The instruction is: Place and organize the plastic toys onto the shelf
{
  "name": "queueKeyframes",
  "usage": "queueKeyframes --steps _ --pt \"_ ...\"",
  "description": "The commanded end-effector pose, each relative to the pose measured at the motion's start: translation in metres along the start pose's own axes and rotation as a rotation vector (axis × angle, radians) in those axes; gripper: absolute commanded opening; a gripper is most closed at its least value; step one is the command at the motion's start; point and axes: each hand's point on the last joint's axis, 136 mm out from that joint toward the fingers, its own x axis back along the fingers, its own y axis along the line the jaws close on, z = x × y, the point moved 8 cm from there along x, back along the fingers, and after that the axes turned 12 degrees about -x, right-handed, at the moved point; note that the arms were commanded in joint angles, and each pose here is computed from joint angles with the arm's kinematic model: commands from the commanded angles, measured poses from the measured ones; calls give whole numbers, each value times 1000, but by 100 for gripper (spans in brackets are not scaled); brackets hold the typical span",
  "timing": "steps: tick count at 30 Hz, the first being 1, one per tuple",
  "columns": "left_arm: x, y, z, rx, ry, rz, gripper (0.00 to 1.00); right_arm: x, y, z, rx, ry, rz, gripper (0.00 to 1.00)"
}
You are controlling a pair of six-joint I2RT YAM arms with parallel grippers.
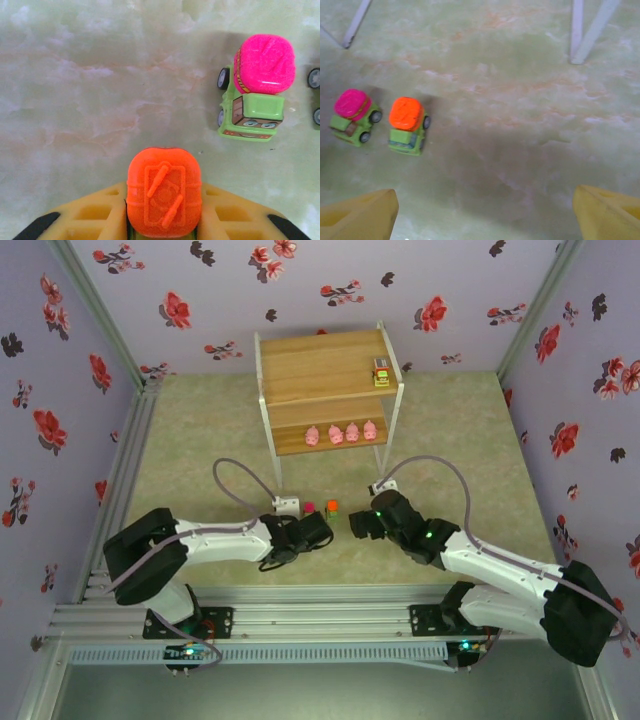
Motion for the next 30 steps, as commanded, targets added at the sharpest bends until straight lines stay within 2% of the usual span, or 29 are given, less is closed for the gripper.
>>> queueKeyframes --steps 1,12,21,26,30 --pt "15 4 -10 -13 -41 -18 29 0 9 2 37 4 -56 91" --pt "46 9 -30 -25 -102 -15 30 -6 14 4 69 28 -32 90" --pt "86 8 -61 -68 -184 1 29 -8 11 5 74 27 1 89" --pt "102 7 -75 -83 -216 0 25 -7 11 2 76 10 10 90" --pt "111 4 -84 -95 -237 7 24 -10 11 2 80 4 9 90"
